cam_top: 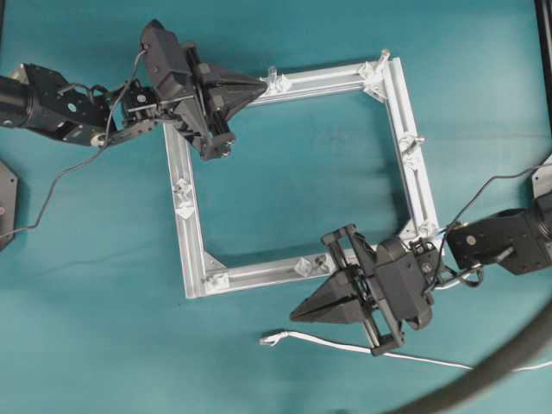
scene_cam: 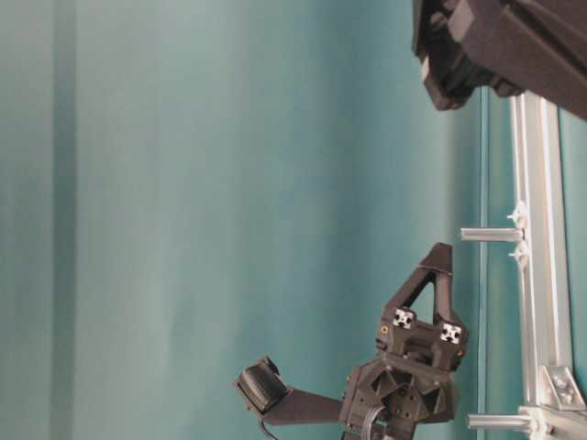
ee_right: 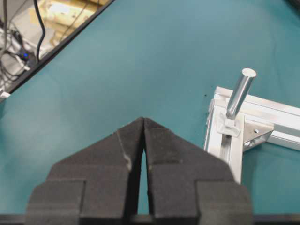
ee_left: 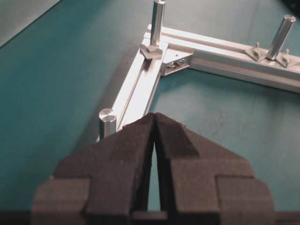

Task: Move the cable alternately left and right between 8 pins so it hooks onto each one.

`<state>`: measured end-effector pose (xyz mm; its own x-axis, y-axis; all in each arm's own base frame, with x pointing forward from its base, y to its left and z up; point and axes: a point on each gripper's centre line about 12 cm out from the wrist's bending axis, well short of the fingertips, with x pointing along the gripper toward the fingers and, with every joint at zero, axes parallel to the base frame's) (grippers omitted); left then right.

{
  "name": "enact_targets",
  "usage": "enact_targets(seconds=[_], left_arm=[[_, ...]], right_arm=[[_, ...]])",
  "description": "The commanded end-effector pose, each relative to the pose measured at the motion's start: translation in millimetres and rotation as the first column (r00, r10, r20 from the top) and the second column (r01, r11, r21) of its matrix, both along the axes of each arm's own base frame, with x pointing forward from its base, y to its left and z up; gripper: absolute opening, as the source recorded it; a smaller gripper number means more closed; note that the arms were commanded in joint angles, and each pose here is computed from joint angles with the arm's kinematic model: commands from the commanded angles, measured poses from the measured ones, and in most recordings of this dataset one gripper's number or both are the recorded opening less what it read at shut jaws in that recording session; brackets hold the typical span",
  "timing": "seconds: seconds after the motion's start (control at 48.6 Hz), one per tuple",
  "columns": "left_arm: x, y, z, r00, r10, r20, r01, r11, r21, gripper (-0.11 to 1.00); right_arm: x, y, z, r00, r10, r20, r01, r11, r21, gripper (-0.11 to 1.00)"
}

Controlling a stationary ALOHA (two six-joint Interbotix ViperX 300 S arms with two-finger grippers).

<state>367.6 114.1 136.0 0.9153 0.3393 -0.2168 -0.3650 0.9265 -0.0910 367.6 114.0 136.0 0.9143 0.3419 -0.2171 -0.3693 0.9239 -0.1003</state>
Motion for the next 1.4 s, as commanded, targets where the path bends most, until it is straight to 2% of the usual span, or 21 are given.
enact_targets(seconds=[0.0, 0.123, 0.247, 0.329, 0.453, 0.576, 0.658, 0.782, 0.843, 0.967, 1.07, 1.193, 1.378], left_arm=[[6, -15, 19, 0.997, -0.081, 0.007, 0.081, 0.995, 0.055, -0.01], [3, -20, 27, 0.993, -0.101, -0.059, 0.105, 0.993, 0.060, 0.00], [2, -30, 51, 0.990, -0.129, -0.052, 0.132, 0.989, 0.069, 0.00], [-3, -38, 62, 0.987, -0.148, -0.058, 0.151, 0.987, 0.062, 0.00], [-14, -52, 69, 0.973, -0.185, -0.139, 0.190, 0.981, 0.026, 0.00], [-29, -63, 69, 0.948, -0.216, -0.234, 0.219, 0.976, -0.017, 0.01], [-38, -67, 71, 0.937, -0.226, -0.267, 0.225, 0.974, -0.035, 0.10], [-53, -70, 71, 0.925, -0.233, -0.299, 0.229, 0.972, -0.050, 0.40], [-58, -73, 73, 0.924, -0.238, -0.301, 0.235, 0.971, -0.049, 0.53], [-70, -82, 78, 0.921, -0.262, -0.287, 0.262, 0.964, -0.038, 0.74], [-86, -93, 78, 0.917, -0.291, -0.274, 0.292, 0.956, -0.036, 0.74], [-107, -103, 76, 0.911, -0.322, -0.258, 0.324, 0.945, -0.035, 0.73], [-132, -106, 77, 0.917, -0.327, -0.229, 0.331, 0.943, -0.024, 0.73]], right_arm=[[6, -2, 7, 1.000, -0.016, 0.019, 0.015, 1.000, 0.023, 0.00], [11, -1, 7, 1.000, -0.019, -0.022, 0.019, 1.000, 0.006, 0.00], [21, 3, 19, 0.997, -0.024, -0.078, 0.022, 0.999, -0.024, 0.00], [29, 8, 27, 0.988, -0.031, -0.152, 0.022, 0.998, -0.057, 0.00], [38, 20, 31, 0.949, -0.048, -0.312, 0.016, 0.995, -0.102, 0.00], [42, 32, 30, 0.912, -0.057, -0.407, 0.013, 0.994, -0.111, 0.00], [45, 38, 24, 0.890, -0.068, -0.452, 0.020, 0.994, -0.108, 0.00], [50, 41, 11, 0.857, -0.088, -0.508, 0.041, 0.994, -0.103, 0.01], [55, 44, 4, 0.845, -0.096, -0.526, 0.052, 0.994, -0.097, 0.06], [64, 47, -4, 0.835, -0.103, -0.540, 0.061, 0.994, -0.094, 0.38], [69, 49, -11, 0.829, -0.106, -0.549, 0.061, 0.993, -0.100, 0.65], [73, 50, -15, 0.816, -0.115, -0.567, 0.064, 0.992, -0.108, 0.63], [73, 49, -30, 0.778, -0.135, -0.614, 0.063, 0.989, -0.137, 0.62]])
